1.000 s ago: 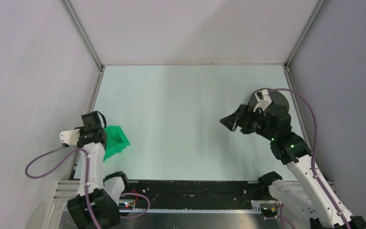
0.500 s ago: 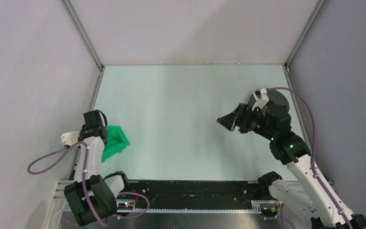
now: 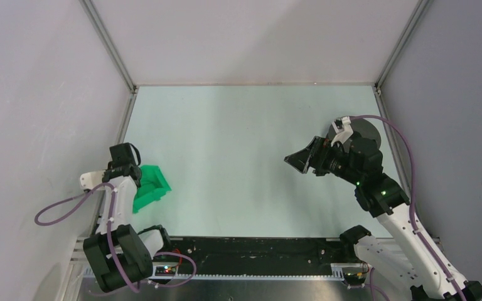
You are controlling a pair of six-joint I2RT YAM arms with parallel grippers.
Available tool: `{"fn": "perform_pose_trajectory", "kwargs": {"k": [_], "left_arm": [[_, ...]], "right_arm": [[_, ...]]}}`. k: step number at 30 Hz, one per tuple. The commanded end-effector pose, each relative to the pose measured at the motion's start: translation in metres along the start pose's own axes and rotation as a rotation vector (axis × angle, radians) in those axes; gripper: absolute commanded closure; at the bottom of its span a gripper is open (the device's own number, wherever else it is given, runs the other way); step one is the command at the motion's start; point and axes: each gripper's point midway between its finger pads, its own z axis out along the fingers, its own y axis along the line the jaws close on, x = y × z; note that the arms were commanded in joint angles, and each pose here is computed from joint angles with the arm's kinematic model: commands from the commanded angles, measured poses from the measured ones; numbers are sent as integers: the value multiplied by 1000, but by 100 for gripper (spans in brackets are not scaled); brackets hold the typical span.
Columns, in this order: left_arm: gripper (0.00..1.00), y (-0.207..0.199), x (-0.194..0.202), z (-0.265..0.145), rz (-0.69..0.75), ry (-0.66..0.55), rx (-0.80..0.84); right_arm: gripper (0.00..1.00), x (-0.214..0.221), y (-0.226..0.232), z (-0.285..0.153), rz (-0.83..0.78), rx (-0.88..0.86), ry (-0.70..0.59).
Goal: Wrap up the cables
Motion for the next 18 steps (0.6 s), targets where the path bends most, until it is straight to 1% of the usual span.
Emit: {"fn": "perform_pose_trajectory", "kwargs": {"k": [1, 4, 8, 15, 18], "left_arm": [[100, -2, -15, -1, -41, -59, 6], [100, 3, -13, -1, -49, -51, 3], [100, -3, -17, -8, -53, -45, 39], [100, -31, -35, -40, -4, -22, 177], [100, -45, -38, -59, 31, 18, 259]], "right_arm": [[9, -8, 6, -5, -29, -10, -37], [10, -7, 5, -6, -31, -6, -37], [10, -6, 6, -7, -30, -12, -32], [10, -8, 4, -6, -33, -1, -41], [9, -10, 4, -6, -43, -4, -50]]}}
